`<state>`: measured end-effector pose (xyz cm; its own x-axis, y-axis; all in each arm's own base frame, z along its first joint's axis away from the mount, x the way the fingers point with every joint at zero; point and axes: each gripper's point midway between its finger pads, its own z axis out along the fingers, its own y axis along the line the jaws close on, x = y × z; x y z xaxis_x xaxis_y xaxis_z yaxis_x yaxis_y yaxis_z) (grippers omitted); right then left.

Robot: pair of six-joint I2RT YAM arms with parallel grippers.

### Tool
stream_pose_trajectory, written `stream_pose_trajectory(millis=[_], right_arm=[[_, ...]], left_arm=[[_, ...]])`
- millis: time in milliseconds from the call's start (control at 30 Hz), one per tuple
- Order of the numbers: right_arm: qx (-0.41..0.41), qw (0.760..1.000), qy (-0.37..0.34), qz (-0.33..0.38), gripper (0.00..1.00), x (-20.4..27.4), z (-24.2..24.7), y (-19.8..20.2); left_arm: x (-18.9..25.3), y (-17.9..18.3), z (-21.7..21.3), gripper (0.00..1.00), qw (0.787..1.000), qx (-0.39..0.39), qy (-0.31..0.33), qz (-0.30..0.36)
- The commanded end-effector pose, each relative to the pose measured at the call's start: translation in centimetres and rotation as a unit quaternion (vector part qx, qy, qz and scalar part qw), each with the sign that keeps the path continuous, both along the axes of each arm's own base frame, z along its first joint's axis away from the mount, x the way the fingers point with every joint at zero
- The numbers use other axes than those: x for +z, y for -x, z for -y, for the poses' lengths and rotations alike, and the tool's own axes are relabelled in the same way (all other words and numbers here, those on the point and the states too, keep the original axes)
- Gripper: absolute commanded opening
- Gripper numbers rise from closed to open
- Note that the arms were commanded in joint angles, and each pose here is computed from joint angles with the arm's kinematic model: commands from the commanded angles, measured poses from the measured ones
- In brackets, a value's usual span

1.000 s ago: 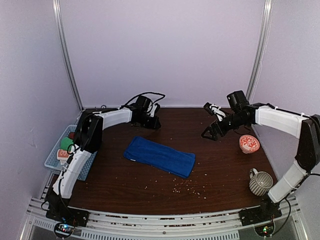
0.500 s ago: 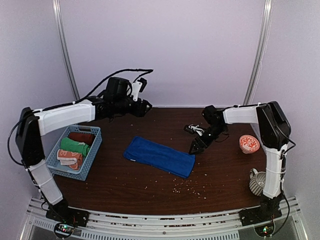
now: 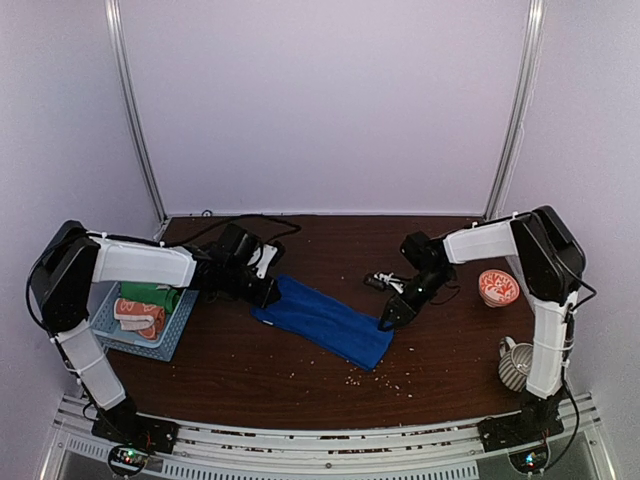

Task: Roll the towels
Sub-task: Flatten out the towel at the center of the board.

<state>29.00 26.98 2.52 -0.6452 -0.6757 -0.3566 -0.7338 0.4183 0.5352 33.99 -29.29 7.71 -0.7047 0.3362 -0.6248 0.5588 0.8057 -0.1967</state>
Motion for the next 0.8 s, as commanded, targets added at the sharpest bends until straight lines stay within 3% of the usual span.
stream_pose_trajectory(millis=[0, 100, 233, 267, 300, 333, 467, 567, 767], right_arm=[[0.086, 0.994, -0.011, -0.062, 0.34, 0.3, -2.2, 9.3], [0.153, 0.985, -0.038, -0.069, 0.5, 1.6, -5.2, 13.5], [0.168, 0.982, -0.033, -0.076, 0.57, 1.9, -4.6, 13.2], [0.161, 0.983, -0.033, -0.076, 0.63, 2.2, -4.0, 12.7], [0.151, 0.985, -0.032, -0.073, 0.95, 2.3, -3.4, 12.1], [0.139, 0.987, -0.033, -0.068, 0.99, 2.6, -2.8, 11.5], [0.092, 0.995, -0.026, -0.005, 1.0, 4.1, -0.7, 8.2], [0.048, 0.995, -0.017, 0.088, 1.0, 6.6, 0.4, 4.5], [-0.082, 0.949, 0.01, 0.304, 1.0, 14.0, 1.9, -3.9]], left_arm=[[0.7, 0.8, -0.6, 0.09, 1.0, 0.018, 0.017, -0.006], [0.5, 1.2, -0.7, 0.09, 1.0, 0.019, 0.017, -0.011], [0.9, 1.3, -0.2, 0.09, 0.999, 0.021, 0.022, -0.011], [1.2, 1.2, 0.0, 0.09, 0.999, 0.019, 0.023, -0.009], [1.4, 1.0, 0.3, 0.09, 0.999, 0.017, 0.027, -0.008], [1.6, 0.9, 0.7, 0.09, 0.999, 0.011, 0.03, -0.007], [1.5, 1.0, 3.4, 0.1, 0.998, -0.042, 0.044, -0.009], [1.3, 1.3, 6.4, 0.1, 0.995, -0.09, 0.048, -0.006], [-1.5, 0.5, 8.7, 0.09, 0.994, -0.097, 0.042, -0.023]])
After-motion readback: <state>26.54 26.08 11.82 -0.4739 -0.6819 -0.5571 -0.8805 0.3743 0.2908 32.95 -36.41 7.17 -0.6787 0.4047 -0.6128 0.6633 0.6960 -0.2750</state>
